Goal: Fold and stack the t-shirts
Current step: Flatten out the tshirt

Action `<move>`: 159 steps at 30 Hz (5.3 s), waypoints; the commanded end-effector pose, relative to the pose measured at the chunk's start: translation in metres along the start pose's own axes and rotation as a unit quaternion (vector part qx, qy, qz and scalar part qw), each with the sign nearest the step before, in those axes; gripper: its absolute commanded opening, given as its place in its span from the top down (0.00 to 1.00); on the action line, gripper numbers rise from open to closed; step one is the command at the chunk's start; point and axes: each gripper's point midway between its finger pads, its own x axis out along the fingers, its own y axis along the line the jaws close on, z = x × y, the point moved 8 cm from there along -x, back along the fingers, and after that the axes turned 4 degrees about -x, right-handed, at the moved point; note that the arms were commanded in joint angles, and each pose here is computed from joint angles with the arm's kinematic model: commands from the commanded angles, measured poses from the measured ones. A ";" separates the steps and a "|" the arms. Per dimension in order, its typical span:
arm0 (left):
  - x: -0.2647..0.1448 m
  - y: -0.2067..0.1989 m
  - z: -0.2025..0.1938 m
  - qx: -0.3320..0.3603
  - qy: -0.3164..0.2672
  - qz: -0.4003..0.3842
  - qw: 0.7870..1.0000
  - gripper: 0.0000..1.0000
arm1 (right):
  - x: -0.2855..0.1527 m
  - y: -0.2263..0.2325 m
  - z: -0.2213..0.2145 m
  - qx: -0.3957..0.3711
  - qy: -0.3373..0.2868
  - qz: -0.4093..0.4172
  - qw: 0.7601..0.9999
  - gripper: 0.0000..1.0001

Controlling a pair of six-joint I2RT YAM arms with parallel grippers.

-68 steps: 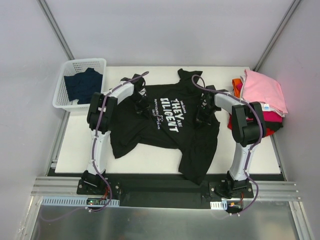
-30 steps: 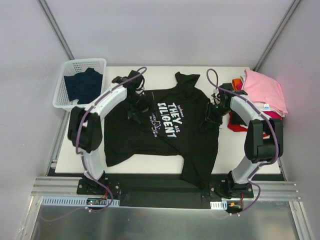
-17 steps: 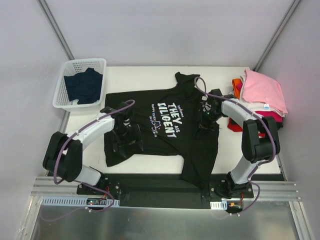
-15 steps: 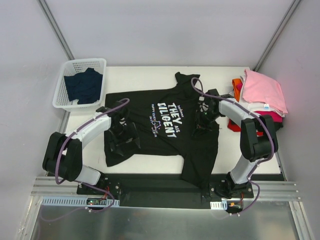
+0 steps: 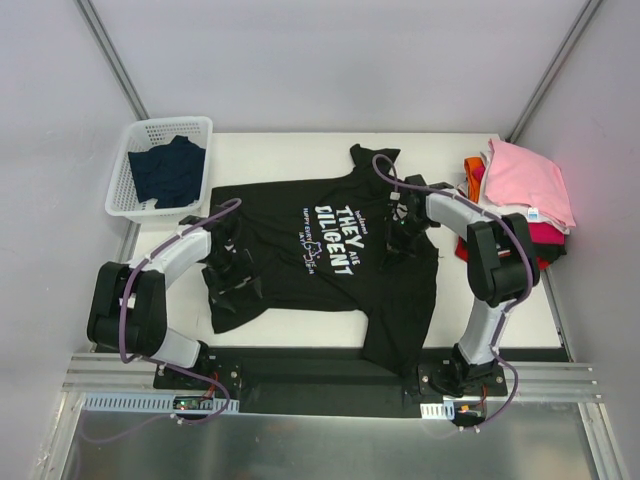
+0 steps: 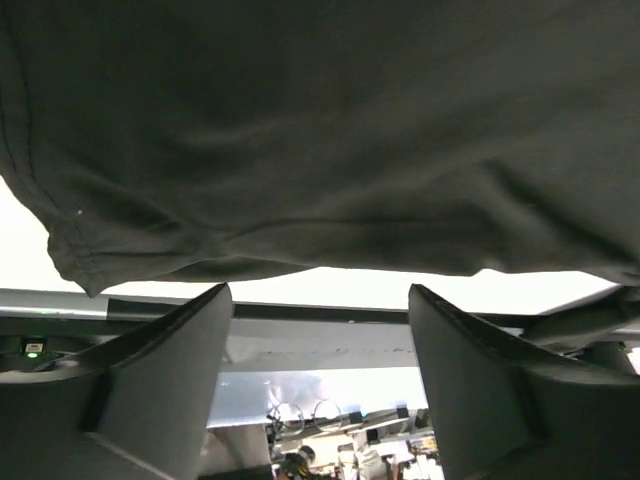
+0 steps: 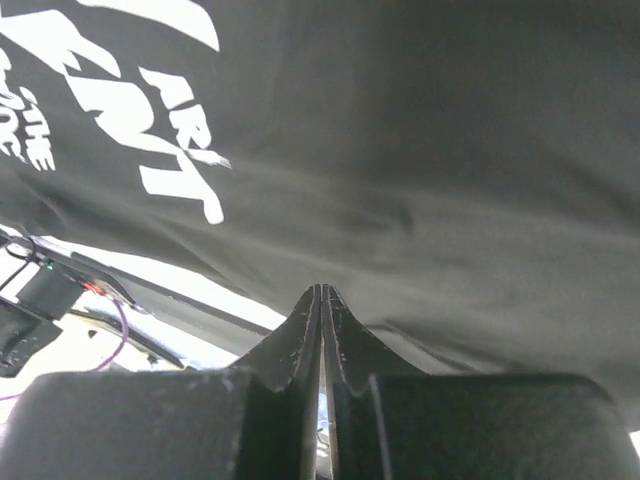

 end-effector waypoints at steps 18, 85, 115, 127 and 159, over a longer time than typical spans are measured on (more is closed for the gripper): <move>0.006 0.013 -0.006 0.011 0.011 0.036 0.999 0.23 | 0.042 0.091 0.039 -0.047 0.026 0.096 0.994 0.95; 0.017 0.065 -0.046 -0.075 0.057 0.175 0.980 0.71 | 0.051 0.027 0.037 -0.003 0.032 0.078 0.996 0.64; -0.073 -0.064 -0.038 0.097 -0.103 -0.098 0.985 0.08 | -0.116 -0.111 0.005 -0.051 -0.405 -0.414 0.813 0.00; -0.064 -0.054 -0.040 0.124 -0.058 -0.044 0.990 0.06 | -0.061 -0.142 0.003 -0.095 -0.569 -0.242 0.780 0.00; -0.048 -0.065 -0.035 0.128 -0.047 0.000 0.991 0.05 | -0.061 -0.149 0.004 -0.112 -0.627 -0.224 0.738 0.00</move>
